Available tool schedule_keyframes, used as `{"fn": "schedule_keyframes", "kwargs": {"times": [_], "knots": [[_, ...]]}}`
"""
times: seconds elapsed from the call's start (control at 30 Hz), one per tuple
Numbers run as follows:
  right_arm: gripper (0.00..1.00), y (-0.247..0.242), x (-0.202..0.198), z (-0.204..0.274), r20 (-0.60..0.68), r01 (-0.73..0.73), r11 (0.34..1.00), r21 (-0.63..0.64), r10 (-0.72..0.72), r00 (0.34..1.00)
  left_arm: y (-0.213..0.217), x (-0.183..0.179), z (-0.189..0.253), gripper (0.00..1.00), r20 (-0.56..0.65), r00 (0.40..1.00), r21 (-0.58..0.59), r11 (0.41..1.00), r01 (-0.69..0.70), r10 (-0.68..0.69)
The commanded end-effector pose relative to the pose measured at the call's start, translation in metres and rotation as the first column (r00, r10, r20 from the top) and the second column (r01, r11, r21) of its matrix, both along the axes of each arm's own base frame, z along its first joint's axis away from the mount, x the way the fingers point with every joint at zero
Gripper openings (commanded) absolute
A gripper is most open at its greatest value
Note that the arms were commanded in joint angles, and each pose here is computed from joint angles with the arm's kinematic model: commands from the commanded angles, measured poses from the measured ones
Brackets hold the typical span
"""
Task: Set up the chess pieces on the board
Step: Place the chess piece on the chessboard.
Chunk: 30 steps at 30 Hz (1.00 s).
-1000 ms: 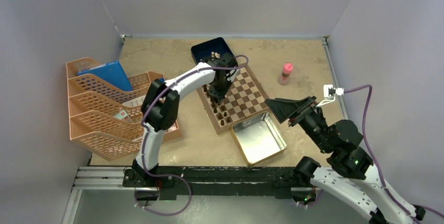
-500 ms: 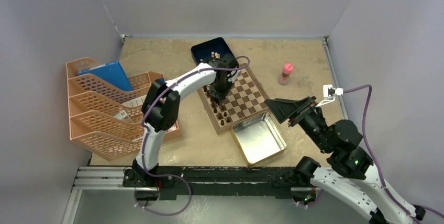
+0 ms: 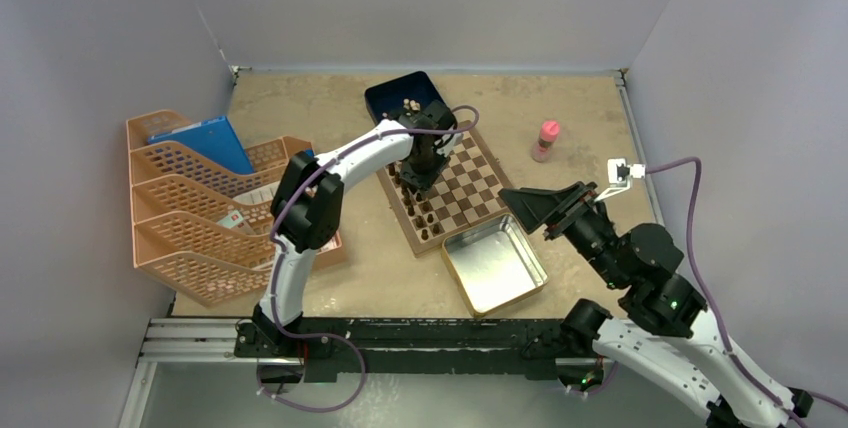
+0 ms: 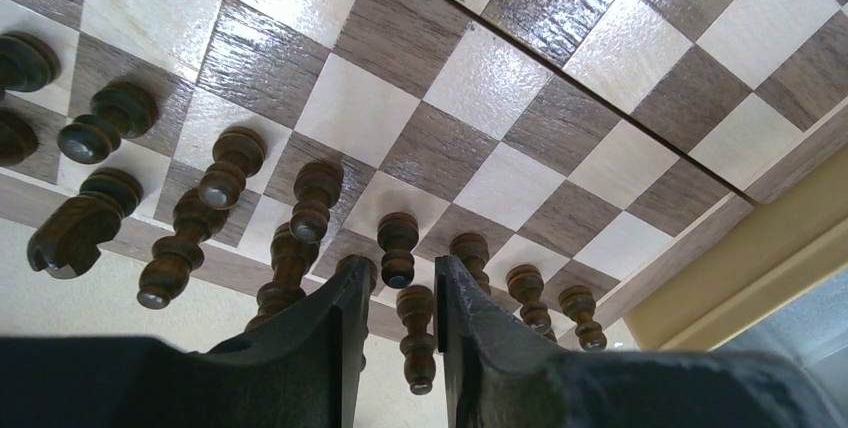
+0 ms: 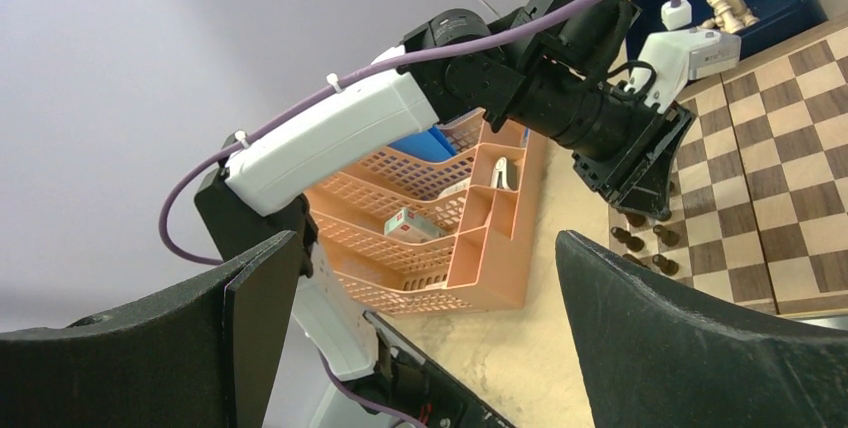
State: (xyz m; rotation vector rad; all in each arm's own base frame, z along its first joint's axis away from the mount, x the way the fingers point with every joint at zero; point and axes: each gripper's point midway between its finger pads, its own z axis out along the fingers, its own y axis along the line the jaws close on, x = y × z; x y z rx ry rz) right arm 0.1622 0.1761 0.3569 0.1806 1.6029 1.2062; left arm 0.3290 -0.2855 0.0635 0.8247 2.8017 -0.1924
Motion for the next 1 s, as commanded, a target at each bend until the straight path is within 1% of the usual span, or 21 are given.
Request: {"fn": "schedule_keyframes", "kwargs": {"times": [0.0, 0.1, 0.23, 0.37, 0.4, 0.43, 0.57, 0.67, 0.73, 0.87, 0.97], "knots": [[0.99, 0.003, 0.002, 0.008, 0.037, -0.006, 1.0, 0.022, 0.005, 0.999, -0.011, 0.02, 0.043, 0.31, 0.133, 0.991, -0.068, 0.998, 0.016, -0.007], [0.99, 0.003, 0.005, 0.0, 0.023, 0.012, 1.0, 0.009, -0.012, 1.0, -0.014, 0.025, 0.057, 0.37, 0.177, 0.984, -0.1, 0.995, 0.012, 0.006], [0.99, 0.004, 0.008, -0.01, 0.007, 0.019, 1.0, -0.01, -0.019, 1.0, -0.021, 0.03, 0.092, 0.41, 0.251, 0.967, -0.183, 0.983, 0.003, 0.044], [0.99, 0.009, 0.011, -0.018, -0.019, 0.013, 0.999, -0.046, -0.014, 1.0, -0.022, 0.024, 0.142, 0.46, 0.339, 0.937, -0.306, 0.952, 0.023, 0.086], [0.99, 0.009, 0.012, -0.02, -0.028, 0.012, 0.998, -0.056, -0.013, 1.0, -0.022, 0.021, 0.155, 0.48, 0.362, 0.927, -0.338, 0.94, 0.034, 0.097], [0.99, 0.01, 0.012, -0.022, -0.035, 0.012, 0.998, -0.066, -0.014, 0.999, -0.02, 0.018, 0.171, 0.53, 0.388, 0.914, -0.375, 0.926, 0.04, 0.117], [0.99, 0.013, 0.014, -0.032, -0.066, 0.005, 0.994, -0.105, -0.012, 0.998, -0.011, -0.011, 0.227, 0.61, 0.444, 0.879, -0.517, 0.851, 0.092, 0.175], [0.99, 0.013, 0.019, -0.037, -0.087, 0.02, 0.991, -0.134, -0.032, 0.996, 0.002, -0.04, 0.261, 0.64, 0.466, 0.857, -0.609, 0.782, 0.129, 0.222], [0.99, 0.009, 0.023, -0.038, -0.104, 0.051, 0.988, -0.149, -0.067, 0.992, 0.02, -0.065, 0.283, 0.65, 0.481, 0.835, -0.663, 0.734, 0.148, 0.267], [0.99, -0.004, 0.031, -0.035, -0.116, 0.133, 0.975, -0.179, -0.155, 0.981, 0.046, -0.112, 0.304, 0.65, 0.505, 0.809, -0.737, 0.639, 0.221, 0.302], [0.99, -0.012, 0.033, -0.027, -0.107, 0.164, 0.968, -0.19, -0.187, 0.976, 0.064, -0.147, 0.302, 0.65, 0.492, 0.812, -0.781, 0.571, 0.253, 0.314]]}}
